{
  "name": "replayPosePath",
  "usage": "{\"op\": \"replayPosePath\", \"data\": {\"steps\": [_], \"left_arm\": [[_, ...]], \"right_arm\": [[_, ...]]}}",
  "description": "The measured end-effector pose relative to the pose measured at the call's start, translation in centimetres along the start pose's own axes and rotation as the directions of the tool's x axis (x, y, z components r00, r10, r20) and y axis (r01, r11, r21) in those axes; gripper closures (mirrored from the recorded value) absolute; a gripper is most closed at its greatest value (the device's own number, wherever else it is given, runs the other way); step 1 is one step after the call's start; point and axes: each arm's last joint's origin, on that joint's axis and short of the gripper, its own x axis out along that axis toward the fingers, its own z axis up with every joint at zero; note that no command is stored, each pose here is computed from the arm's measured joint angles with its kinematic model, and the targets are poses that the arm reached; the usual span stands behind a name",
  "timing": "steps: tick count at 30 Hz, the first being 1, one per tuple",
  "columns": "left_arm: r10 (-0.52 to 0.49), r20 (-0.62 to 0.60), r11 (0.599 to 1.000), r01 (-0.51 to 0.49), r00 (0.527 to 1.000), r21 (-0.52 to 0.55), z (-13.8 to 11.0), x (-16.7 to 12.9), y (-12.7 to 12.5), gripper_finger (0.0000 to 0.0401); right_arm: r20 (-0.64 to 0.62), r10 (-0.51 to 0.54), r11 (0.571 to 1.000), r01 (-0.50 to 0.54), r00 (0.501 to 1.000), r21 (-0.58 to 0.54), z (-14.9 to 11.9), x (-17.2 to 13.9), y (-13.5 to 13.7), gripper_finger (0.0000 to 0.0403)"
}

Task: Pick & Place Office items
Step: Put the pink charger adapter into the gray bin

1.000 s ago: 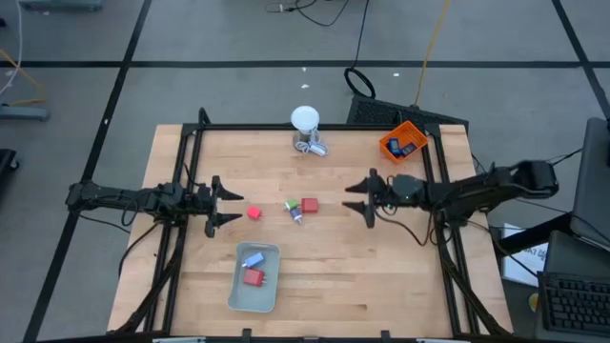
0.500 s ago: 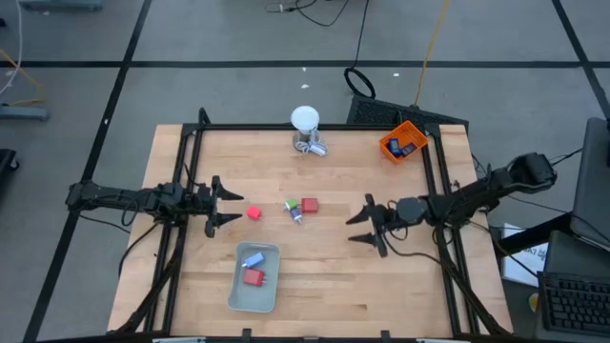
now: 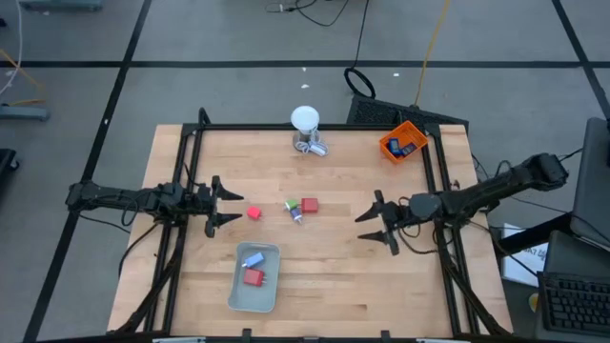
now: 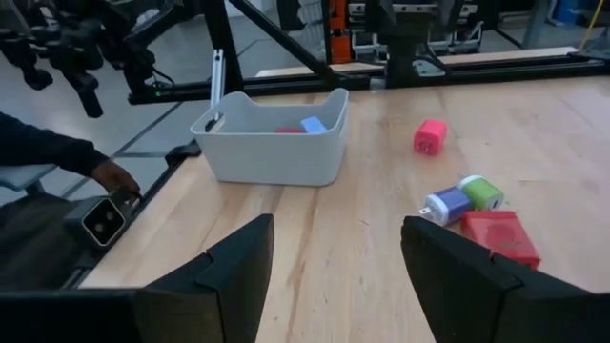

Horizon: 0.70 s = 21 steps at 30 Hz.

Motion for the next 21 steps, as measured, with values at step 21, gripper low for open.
{"op": "replayPosePath", "data": {"steps": [21], "left_arm": [[0.000, 0.000, 1.000, 0.000, 1.000, 0.000, 0.0, 0.0, 0.0, 0.0132]], "right_arm": [[0.051, 0.000, 0.999, 0.003, 0.999, -0.049, -1.5, -5.5, -0.4, 0.0184]]}}
